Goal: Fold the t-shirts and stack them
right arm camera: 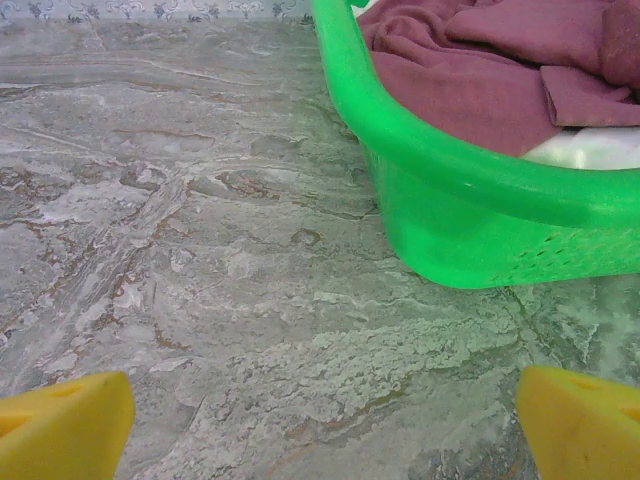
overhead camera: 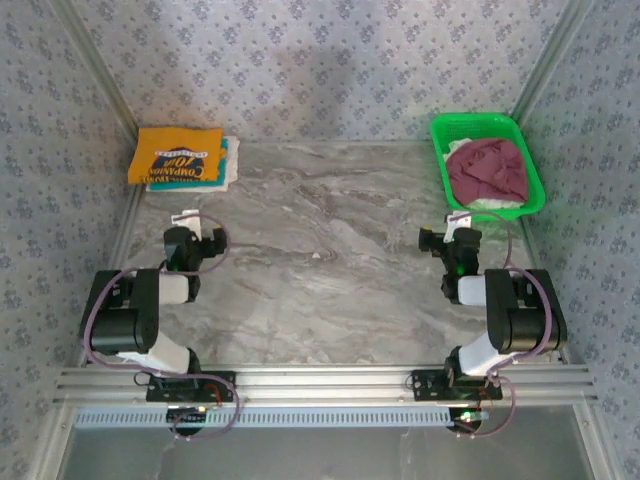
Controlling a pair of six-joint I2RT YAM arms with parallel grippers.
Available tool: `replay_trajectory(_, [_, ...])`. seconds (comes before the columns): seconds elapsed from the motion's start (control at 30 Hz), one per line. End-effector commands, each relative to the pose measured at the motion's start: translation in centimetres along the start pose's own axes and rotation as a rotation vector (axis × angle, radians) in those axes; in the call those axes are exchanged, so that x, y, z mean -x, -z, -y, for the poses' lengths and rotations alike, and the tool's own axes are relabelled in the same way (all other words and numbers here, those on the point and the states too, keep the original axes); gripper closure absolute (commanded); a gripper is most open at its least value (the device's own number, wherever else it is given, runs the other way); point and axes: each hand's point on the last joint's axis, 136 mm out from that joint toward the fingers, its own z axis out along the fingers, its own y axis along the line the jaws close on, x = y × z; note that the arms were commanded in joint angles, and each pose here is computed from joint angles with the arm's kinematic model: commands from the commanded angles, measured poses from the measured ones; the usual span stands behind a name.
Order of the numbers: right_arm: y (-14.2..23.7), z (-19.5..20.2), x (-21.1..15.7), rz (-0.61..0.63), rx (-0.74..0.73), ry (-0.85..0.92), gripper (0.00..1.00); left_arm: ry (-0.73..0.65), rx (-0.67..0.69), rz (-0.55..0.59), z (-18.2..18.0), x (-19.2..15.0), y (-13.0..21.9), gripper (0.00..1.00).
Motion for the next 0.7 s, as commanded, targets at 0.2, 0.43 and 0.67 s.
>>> replay_trajectory(0.2, [-0.3, 0.0, 0.6, 0.007, 0.005, -0.006, 0.0, 0.012, -0.022, 0.016, 0.0, 0.9, -0.3, 0.0])
replay_trajectory(0.43, [-0.3, -0.1, 0.7, 0.006, 0.009, -0.007, 0.0, 0.015, -0.025, 0.012, 0.0, 0.8, -0.3, 0.0])
replay_trajectory(0.67, [1.3, -0.7, 3.8, -0.018, -0.054, 0.072, 0.0, -0.016, 0.03, 0.032, -0.1, 2.4, 0.9, 0.0])
